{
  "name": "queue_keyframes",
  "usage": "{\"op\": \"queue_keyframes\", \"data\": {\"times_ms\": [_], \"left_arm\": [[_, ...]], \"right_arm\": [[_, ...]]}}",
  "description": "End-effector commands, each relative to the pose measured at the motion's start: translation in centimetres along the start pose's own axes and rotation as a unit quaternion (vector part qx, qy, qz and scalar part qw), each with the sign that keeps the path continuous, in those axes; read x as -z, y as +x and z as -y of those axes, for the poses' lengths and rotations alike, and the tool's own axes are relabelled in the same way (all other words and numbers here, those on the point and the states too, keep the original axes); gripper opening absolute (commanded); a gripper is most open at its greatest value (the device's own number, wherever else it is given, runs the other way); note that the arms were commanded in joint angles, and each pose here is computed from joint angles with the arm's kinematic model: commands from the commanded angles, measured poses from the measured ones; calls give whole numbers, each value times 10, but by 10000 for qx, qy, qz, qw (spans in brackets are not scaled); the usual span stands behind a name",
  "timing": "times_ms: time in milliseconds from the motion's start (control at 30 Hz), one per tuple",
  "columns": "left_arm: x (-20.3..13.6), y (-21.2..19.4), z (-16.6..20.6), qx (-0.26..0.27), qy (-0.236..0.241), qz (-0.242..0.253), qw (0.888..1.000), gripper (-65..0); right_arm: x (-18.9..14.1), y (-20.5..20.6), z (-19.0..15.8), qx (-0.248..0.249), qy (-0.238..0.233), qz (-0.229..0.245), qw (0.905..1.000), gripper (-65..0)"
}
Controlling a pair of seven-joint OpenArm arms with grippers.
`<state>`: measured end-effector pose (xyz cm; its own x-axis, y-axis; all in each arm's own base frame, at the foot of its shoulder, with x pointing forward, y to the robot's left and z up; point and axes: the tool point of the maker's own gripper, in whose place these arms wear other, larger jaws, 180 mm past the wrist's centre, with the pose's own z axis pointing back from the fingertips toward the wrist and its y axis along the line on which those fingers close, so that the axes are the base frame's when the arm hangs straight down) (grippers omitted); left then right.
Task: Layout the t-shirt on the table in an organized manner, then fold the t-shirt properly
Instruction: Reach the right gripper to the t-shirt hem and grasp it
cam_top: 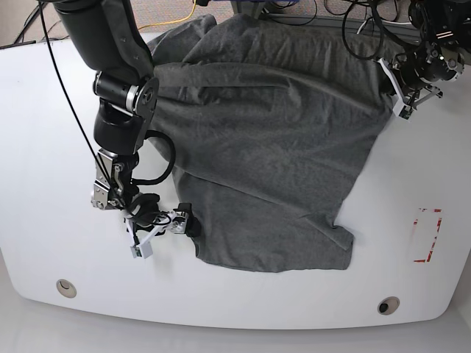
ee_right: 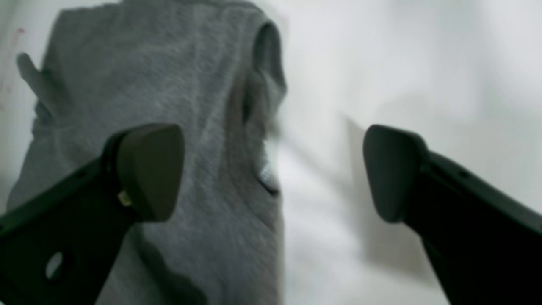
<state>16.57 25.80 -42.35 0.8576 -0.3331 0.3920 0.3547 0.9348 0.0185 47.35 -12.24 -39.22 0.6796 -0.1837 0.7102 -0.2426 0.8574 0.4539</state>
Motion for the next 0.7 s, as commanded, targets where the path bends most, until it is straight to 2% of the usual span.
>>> {"op": "queue_keyframes", "data": {"times_ms": [0,533,667], "left_arm": [[-4,-29,-1,159,122,-655,9977,-650],[-11,-22,0,283,201,-565,9978,-650],[-11,-22,0,283,201,-565,9978,-650]], "right_arm": [[3,22,-6,81,152,330,9993,0],[33,0,-58,331,663,170,9971,0],[38,-1,-70,344,762,168,9964,-120]]}}
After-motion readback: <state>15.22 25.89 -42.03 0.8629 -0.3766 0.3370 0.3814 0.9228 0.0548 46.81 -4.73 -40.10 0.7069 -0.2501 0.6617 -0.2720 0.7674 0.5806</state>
